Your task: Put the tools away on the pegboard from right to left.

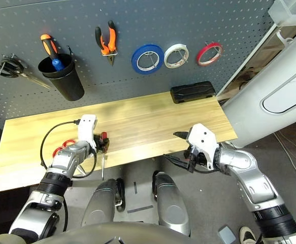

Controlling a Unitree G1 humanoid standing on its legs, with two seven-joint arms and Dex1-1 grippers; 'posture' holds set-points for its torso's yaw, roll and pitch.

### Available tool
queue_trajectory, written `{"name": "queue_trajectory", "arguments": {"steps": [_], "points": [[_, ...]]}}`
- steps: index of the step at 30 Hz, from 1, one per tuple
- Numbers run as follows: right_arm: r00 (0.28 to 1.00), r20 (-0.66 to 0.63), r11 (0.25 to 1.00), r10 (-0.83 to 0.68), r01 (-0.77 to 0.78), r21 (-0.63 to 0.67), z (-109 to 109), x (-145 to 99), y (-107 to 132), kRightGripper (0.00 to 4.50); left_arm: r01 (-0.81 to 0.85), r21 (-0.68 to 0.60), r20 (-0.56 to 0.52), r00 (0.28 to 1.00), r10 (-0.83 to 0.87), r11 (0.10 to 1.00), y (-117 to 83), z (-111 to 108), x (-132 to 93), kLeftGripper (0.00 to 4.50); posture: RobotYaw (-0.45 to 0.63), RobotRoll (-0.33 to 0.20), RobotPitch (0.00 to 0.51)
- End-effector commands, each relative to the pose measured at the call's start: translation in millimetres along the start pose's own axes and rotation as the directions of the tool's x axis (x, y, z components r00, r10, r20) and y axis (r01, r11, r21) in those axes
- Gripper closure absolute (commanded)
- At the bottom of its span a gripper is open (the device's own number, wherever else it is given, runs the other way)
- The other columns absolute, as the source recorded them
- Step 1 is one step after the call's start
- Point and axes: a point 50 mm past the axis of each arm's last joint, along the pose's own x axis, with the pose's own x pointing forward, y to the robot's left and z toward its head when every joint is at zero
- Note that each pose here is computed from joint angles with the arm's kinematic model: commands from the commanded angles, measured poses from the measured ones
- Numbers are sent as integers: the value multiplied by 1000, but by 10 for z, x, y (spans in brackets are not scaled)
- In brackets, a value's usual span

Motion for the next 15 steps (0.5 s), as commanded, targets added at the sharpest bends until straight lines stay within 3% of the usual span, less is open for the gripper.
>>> {"name": "queue_trajectory", "arguments": {"steps": [1, 7, 15], "points": [[999, 26, 1000, 29, -29, -3, -16, 24, -70, 0, 3, -42, 20, 1000, -2, 999, 51, 37, -193, 4448, -13, 0, 189], [997, 44, 998, 70, -69, -15, -35, 123, -235, 0, -12, -78, 51, 999, 16, 997, 124, 125, -517, 4448, 67, 0, 168], [992, 67, 994, 108, -105, -38, 24, 229, -329, 0, -6, -101, 57, 998, 11, 995, 68, 174, -556, 4448, 89, 0, 154]]}}
